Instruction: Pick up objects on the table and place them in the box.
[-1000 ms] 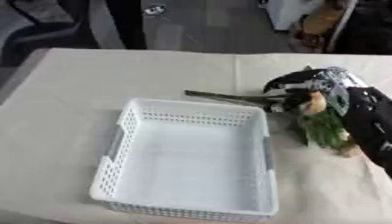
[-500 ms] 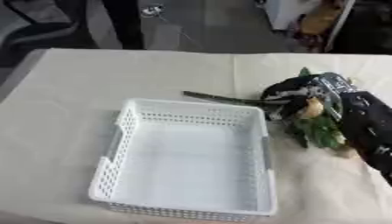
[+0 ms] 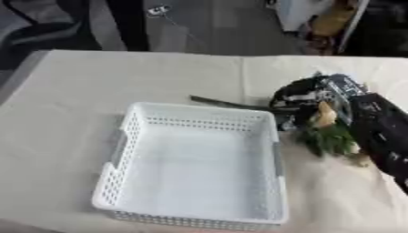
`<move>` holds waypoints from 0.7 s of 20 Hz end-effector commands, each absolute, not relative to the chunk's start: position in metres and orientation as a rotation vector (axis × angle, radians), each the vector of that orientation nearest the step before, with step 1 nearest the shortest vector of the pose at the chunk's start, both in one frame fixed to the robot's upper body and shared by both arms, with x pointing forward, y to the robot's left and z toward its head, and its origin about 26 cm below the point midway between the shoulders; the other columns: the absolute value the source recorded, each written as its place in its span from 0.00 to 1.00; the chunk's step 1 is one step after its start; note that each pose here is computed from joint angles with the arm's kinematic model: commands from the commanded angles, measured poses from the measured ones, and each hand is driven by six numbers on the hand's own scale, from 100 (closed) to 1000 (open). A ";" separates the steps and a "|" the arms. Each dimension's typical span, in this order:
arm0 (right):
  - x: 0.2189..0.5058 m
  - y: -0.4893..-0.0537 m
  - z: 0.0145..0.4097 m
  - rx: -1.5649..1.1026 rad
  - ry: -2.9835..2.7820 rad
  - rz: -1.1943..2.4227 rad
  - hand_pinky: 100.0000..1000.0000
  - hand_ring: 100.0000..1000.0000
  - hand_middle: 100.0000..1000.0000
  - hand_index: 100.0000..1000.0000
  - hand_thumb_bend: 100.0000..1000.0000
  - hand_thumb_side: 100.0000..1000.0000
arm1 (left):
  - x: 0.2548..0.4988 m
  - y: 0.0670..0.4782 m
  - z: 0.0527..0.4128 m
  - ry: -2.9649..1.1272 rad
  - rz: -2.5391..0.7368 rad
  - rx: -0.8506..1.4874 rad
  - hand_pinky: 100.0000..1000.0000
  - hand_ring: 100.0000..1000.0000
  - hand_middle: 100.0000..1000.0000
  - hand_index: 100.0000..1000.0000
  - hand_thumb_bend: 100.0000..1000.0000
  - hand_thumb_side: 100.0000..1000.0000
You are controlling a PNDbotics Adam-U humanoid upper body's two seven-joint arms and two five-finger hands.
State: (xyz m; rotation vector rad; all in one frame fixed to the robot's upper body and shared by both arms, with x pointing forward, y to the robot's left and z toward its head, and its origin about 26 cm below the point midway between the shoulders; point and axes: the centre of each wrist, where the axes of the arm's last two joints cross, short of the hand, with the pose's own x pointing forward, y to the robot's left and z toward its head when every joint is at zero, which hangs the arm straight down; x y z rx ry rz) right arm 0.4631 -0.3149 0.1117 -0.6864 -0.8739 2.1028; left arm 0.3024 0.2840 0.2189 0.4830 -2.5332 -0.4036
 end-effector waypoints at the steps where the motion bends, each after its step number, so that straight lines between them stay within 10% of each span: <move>1: 0.464 -0.322 0.131 -0.675 -0.821 2.221 0.37 0.52 0.64 0.83 0.19 0.00 | 0.301 0.285 0.230 -2.564 -0.440 0.496 0.52 0.65 0.59 0.81 0.00 0.73; 7: 0.463 -0.317 0.142 -0.723 -0.862 2.232 0.23 0.39 0.41 0.59 0.00 0.00 | 0.301 0.284 0.230 -2.563 -0.444 0.495 0.52 0.65 0.59 0.81 0.00 0.73; 14: 0.462 -0.318 0.146 -0.746 -0.889 2.213 0.15 0.34 0.33 0.43 0.00 0.00 | 0.301 0.284 0.230 -2.563 -0.446 0.494 0.52 0.65 0.59 0.81 0.00 0.73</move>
